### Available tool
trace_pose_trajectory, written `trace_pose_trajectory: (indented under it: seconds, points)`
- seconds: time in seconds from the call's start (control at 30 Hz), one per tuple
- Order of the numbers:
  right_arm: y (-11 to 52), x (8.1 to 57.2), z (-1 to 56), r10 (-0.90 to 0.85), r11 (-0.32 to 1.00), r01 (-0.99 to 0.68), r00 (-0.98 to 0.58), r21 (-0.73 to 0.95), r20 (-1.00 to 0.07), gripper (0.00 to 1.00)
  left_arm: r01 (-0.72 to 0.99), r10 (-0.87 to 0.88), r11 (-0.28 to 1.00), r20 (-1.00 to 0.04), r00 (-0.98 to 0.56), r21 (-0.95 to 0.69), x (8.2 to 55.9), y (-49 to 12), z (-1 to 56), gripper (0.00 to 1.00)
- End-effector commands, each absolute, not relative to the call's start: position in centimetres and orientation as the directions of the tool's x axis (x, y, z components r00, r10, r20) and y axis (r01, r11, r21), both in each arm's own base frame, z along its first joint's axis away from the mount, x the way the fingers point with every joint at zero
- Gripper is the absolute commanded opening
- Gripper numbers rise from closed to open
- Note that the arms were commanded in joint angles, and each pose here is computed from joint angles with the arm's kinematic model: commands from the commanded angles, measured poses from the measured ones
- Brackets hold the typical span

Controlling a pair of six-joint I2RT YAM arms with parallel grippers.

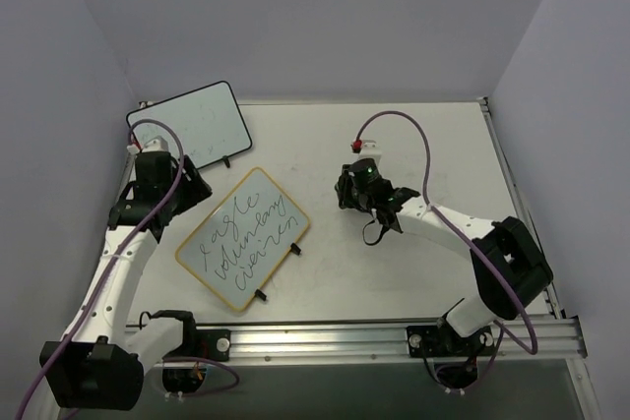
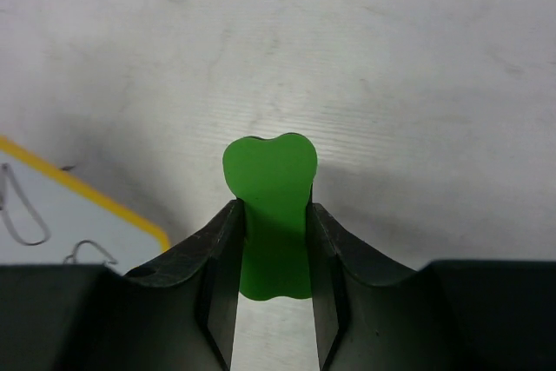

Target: Erase the whiteboard

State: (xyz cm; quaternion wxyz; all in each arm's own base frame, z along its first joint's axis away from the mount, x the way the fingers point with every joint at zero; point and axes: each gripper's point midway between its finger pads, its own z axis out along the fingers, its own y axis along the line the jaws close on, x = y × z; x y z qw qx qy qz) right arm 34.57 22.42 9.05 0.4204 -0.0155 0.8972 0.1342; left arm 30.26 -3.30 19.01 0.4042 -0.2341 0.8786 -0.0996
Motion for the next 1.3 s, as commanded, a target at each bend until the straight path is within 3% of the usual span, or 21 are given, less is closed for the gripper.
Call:
trace_pose_trajectory:
  seconds: [0.0,0.1,0.53,1.27]
  points:
    - [27.9,35.5,13.9,0.150,0.921,-0.227,-0.546,0.318,-0.824,0.06,-0.396,-0.586,0.810,-0.639,-0.498,-0.433,31.1,-3.1,18.3,0.68]
    - [32.3,35.2,14.8,0.132,0.897,-0.296,-0.527,0.328,-0.839,0.05,-0.434,-0.625,0.779,-0.614,-0.481,-0.453,31.0,-3.1,16.8,0.56]
    - [43.9,32.8,17.0,0.094,0.811,-0.482,-0.451,0.331,-0.887,0.01,-0.446,-0.612,0.788,-0.617,-0.495,-0.425,30.6,-2.6,15.5,0.41]
    - [41.3,33.9,14.8,0.105,0.910,-0.355,-0.301,0.214,-0.948,0.00,-0.343,-0.578,0.815,-0.625,-0.525,-0.467,31.3,-4.2,16.2,0.25]
